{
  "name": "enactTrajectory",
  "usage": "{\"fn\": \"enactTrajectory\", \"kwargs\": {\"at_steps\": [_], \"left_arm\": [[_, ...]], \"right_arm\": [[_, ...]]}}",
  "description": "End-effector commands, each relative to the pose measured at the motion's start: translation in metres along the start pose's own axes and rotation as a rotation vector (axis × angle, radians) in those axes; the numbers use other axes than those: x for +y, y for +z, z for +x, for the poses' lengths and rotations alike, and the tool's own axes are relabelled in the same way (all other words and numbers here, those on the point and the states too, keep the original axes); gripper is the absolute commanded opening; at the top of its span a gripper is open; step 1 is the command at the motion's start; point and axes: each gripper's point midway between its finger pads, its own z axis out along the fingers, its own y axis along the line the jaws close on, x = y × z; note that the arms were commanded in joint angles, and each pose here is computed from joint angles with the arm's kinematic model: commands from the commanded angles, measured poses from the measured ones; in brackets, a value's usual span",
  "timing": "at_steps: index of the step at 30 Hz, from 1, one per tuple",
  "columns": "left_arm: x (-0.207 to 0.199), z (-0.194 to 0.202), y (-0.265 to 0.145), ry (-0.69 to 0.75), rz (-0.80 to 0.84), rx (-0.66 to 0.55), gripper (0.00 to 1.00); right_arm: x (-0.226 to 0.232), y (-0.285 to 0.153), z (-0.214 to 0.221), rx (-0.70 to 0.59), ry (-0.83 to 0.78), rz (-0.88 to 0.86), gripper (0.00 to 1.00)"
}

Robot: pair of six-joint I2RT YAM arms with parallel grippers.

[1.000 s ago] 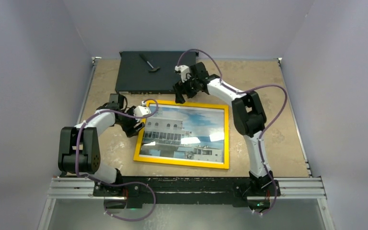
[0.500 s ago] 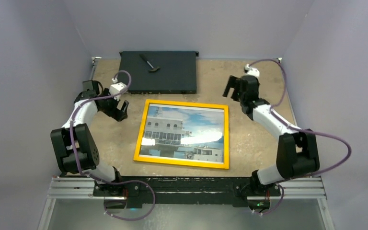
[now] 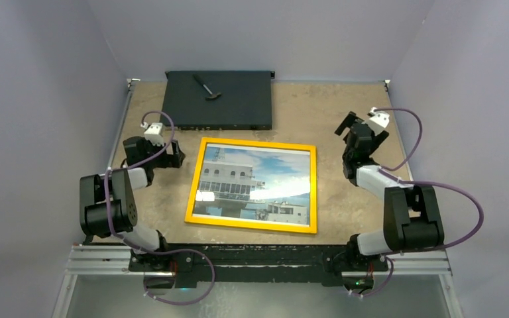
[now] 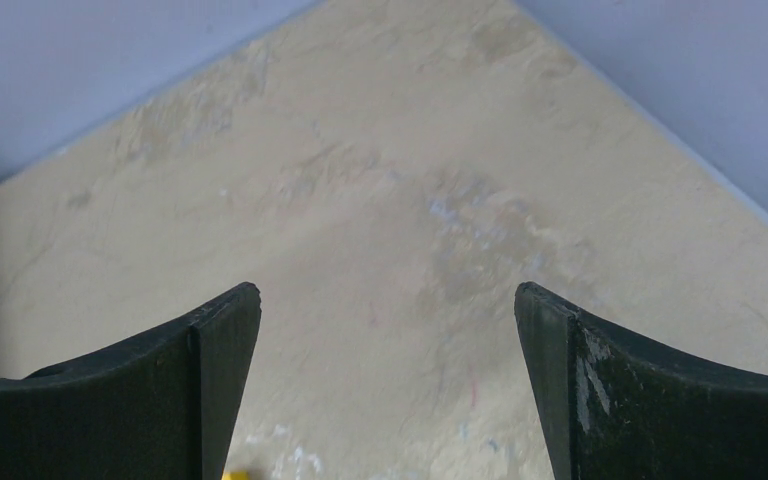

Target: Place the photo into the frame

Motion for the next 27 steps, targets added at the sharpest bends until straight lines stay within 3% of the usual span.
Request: {"fn": "enactTrajectory", "kwargs": {"at_steps": [1,4,8,15,18,20,22,27], "left_arm": [[0.001,-0.048,0.002,-0.025,-0.019,-0.298,0.99],[-0.006,-0.056,-0.006,-0.009,-0.006,-0.43,1.0],[-0.024,-0.054,-0.01,0.06,0.046,-0.495,1.0],[-0.05,-0.043,-0.032,0.204,-0.069,-0.617,1.0],[-0.041,-0.038,-0.019,0.205,-0.101,-0.519,1.0],[-0.039,-0.044,-0.011,0.17,-0.103,-0.537,1.0],[-0.03,-0.039,-0.004,0.151,-0.134,-0.465,1.0],[-0.029,-0.042,-0.003,0.137,-0.143,-0.483,1.0]], "right_arm": [[-0.014,0.014,-0.02,-0.081,0.085,0.041,0.99],[-0.019,0.013,-0.032,-0.155,0.068,0.036,0.99],[-0.027,0.008,-0.047,-0.229,0.058,0.005,0.99],[-0.019,-0.02,-0.067,-0.399,0.057,-0.127,0.99],[-0.022,-0.03,-0.065,-0.401,0.022,-0.15,0.99],[-0.027,-0.041,-0.057,-0.389,0.072,-0.16,0.99],[-0.036,-0.046,-0.055,-0.403,0.102,-0.131,0.99],[-0.04,-0.043,-0.023,-0.33,0.07,-0.135,0.99]]}}
